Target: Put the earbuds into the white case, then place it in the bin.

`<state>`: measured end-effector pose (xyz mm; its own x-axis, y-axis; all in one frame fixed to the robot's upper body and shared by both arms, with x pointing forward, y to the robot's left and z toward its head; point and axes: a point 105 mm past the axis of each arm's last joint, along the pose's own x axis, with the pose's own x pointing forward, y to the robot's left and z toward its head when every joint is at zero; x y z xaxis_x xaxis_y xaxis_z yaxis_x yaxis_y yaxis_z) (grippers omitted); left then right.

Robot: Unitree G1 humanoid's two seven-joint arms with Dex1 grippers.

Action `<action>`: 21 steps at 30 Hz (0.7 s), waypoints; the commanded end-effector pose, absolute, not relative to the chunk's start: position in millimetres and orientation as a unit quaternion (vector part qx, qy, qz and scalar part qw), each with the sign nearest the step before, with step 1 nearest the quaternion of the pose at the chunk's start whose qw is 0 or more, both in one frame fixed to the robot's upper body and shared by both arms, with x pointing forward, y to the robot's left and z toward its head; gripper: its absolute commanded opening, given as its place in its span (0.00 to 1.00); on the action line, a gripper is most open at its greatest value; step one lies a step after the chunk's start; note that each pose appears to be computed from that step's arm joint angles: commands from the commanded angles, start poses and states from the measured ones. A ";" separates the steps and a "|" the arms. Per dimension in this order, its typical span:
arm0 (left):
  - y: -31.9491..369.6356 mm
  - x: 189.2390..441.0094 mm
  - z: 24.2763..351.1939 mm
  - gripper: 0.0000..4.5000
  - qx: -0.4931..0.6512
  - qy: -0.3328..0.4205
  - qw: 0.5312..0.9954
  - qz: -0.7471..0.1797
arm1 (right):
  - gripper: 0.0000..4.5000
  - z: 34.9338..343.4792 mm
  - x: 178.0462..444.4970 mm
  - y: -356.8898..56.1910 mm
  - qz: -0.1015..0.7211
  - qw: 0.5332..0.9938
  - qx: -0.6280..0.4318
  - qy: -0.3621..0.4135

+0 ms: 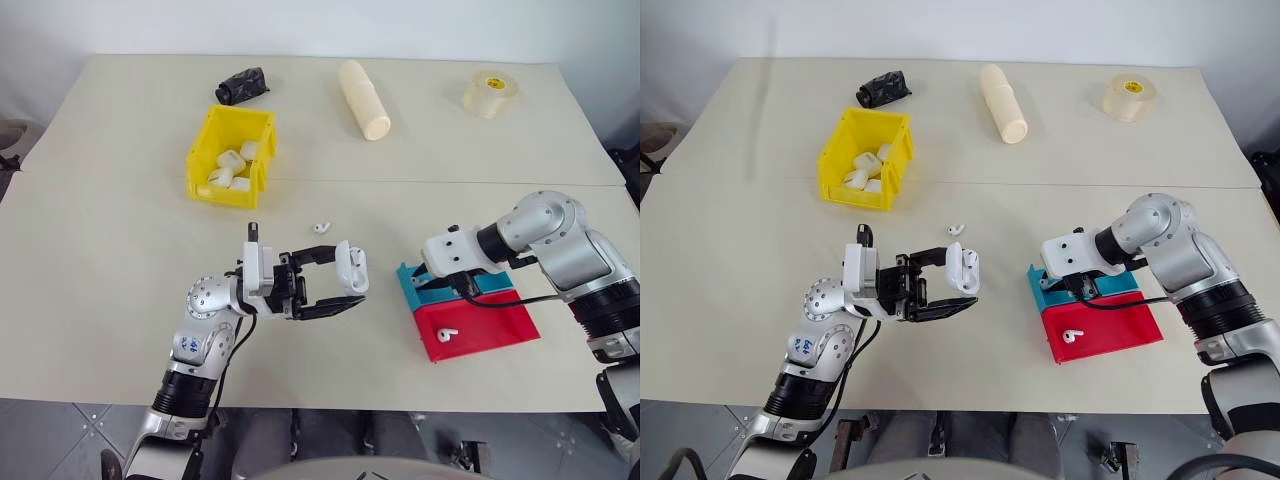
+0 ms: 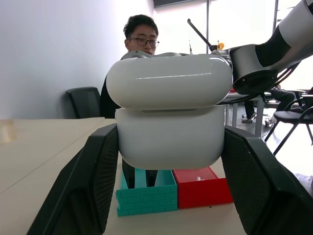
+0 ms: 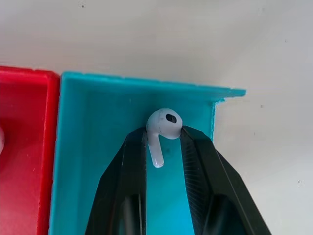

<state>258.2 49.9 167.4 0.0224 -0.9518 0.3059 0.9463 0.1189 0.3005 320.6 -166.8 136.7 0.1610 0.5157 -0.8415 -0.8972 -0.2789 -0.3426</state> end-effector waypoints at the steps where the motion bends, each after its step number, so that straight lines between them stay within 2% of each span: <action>1: 47.8 254.3 174.0 0.62 0.008 -0.238 0.708 -0.665 | 0.22 137.6 320.4 -163.9 0.623 0.563 -0.511 0.186; 14: 48.5 254.0 173.3 0.62 0.009 -0.238 0.711 -0.661 | 0.22 127.5 313.2 -154.0 0.640 0.571 -0.477 0.190; 17: 48.4 254.1 173.2 0.62 0.009 -0.238 0.712 -0.661 | 0.13 126.9 315.7 -155.4 0.633 0.583 -0.475 0.186; 21: 50.1 254.4 173.1 0.62 0.011 -0.237 0.713 -0.660 | 0.12 132.2 317.4 -163.7 0.620 0.598 -0.473 0.184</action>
<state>258.8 50.0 167.0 0.0313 -0.9509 0.3079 0.9467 0.1271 0.2961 319.5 -160.7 133.9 0.1637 0.5672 -0.8072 -0.9148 -0.2190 -0.3394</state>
